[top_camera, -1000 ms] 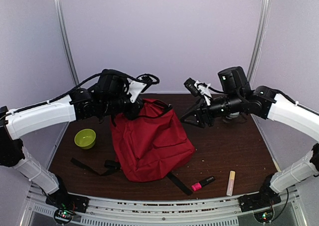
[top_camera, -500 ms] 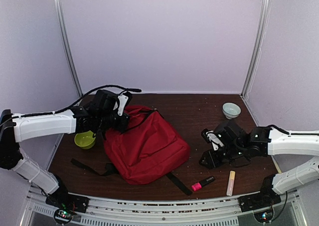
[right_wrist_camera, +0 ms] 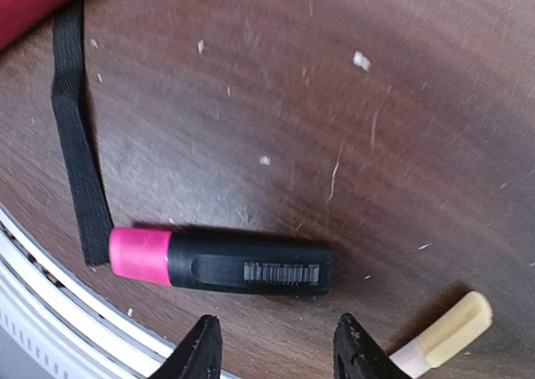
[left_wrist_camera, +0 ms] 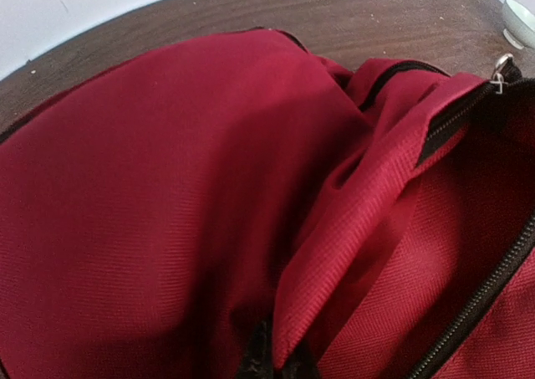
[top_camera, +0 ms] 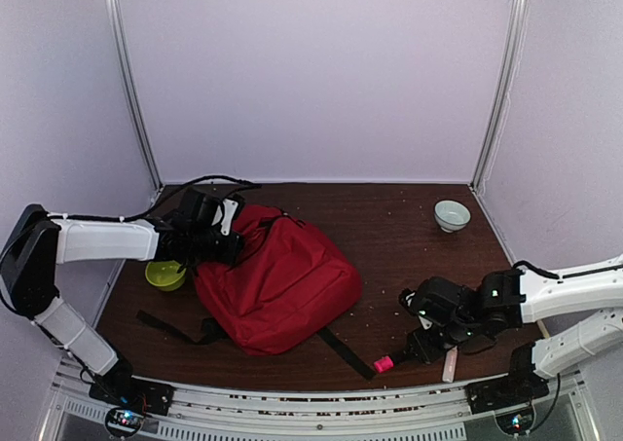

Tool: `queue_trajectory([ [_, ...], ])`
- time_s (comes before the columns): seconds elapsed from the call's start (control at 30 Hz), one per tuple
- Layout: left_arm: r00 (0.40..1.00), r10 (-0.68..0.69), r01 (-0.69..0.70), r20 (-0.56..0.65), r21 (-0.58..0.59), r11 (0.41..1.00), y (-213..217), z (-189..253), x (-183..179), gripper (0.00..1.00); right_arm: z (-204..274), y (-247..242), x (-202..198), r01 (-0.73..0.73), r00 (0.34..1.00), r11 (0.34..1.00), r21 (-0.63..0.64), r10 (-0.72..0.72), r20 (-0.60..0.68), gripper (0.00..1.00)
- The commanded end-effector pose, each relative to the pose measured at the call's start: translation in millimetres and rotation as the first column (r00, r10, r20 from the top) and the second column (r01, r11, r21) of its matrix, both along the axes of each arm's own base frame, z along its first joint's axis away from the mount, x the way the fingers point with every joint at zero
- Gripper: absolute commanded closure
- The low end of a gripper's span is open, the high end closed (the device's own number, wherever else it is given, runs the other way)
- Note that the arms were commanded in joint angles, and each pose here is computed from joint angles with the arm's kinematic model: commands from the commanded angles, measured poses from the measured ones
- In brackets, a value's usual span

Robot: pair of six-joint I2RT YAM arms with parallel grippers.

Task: Pack the student bag
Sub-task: Set down the student bag at the center of the board, then rotate the student bag at the center of the board.

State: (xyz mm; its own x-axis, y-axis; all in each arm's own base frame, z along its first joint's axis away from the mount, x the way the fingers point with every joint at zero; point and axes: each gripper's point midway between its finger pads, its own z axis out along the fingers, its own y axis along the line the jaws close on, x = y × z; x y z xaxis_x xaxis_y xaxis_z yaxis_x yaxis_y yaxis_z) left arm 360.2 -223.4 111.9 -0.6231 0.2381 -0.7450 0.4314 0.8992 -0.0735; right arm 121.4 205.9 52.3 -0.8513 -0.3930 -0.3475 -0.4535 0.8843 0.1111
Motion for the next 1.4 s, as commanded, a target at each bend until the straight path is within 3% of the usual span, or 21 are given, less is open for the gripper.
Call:
queue_trajectory([
  [0.0, 1.0, -0.028, 0.028, -0.01, -0.038, 0.999, -4, 2, 2, 0.91, 48, 30, 32, -0.069, 0.983, 0.997, 0.026, 0.064, 0.17, 0.51],
  [0.07, 0.999, -0.045, 0.046, 0.024, -0.05, 0.998, -5, 16, 4, 0.63, 67, 71, 40, -0.182, 0.965, 0.976, 0.116, 0.155, 0.214, 0.48],
  [0.13, 0.996, -0.06, 0.064, 0.063, -0.066, 0.996, -4, 38, 8, 0.45, 85, 117, 47, -0.278, 0.942, 0.939, 0.203, 0.225, 0.247, 0.46],
  [0.2, 0.995, -0.063, 0.067, 0.079, -0.052, 0.996, 4, 57, 11, 0.36, 97, 155, 57, -0.319, 0.936, 0.909, 0.266, 0.259, 0.237, 0.47],
  [0.3, 0.996, -0.032, 0.032, 0.083, 0.001, 0.999, 29, 74, 15, 0.28, 76, 186, 75, -0.298, 0.948, 0.921, 0.251, 0.255, 0.189, 0.51],
  [0.43, 0.999, 0.052, -0.052, 0.014, 0.005, 0.999, 73, 66, 21, 0.23, 51, 189, 105, -0.22, 0.958, 0.965, 0.144, 0.186, 0.219, 0.54],
  [0.53, 0.996, 0.079, -0.076, -0.051, 0.061, 0.995, 88, 45, 28, 0.22, 50, 177, 134, -0.134, 0.955, 0.987, 0.087, 0.106, 0.279, 0.5],
  [0.7, 0.981, 0.024, -0.003, -0.194, 0.107, 0.994, 80, 3, 32, 0.31, 48, 152, 193, -0.004, 0.934, 0.998, 0.062, -0.018, 0.357, 0.47],
  [0.93, 0.969, -0.102, 0.079, -0.224, -0.109, 0.991, 35, -8, 10, 0.43, 42, 138, 271, 0.082, 0.936, 0.991, 0.109, -0.114, 0.332, 0.48],
  [1.13, 0.944, -0.262, 0.237, -0.2, -0.141, 0.961, -33, -1, -42, 0.48, 76, 148, 325, 0.07, 0.934, 0.97, 0.231, -0.145, 0.326, 0.48],
  [1.27, 0.92, -0.334, 0.292, -0.207, -0.207, 0.934, -64, -2, -84, 0.51, 125, 151, 329, -0.011, 0.914, 0.968, 0.249, -0.092, 0.396, 0.47],
  [1.37, 0.876, -0.449, 0.393, -0.175, -0.281, 0.876, -94, 9, -128, 0.51, 156, 133, 326, -0.018, 0.89, 0.969, 0.246, -0.096, 0.445, 0.46],
])
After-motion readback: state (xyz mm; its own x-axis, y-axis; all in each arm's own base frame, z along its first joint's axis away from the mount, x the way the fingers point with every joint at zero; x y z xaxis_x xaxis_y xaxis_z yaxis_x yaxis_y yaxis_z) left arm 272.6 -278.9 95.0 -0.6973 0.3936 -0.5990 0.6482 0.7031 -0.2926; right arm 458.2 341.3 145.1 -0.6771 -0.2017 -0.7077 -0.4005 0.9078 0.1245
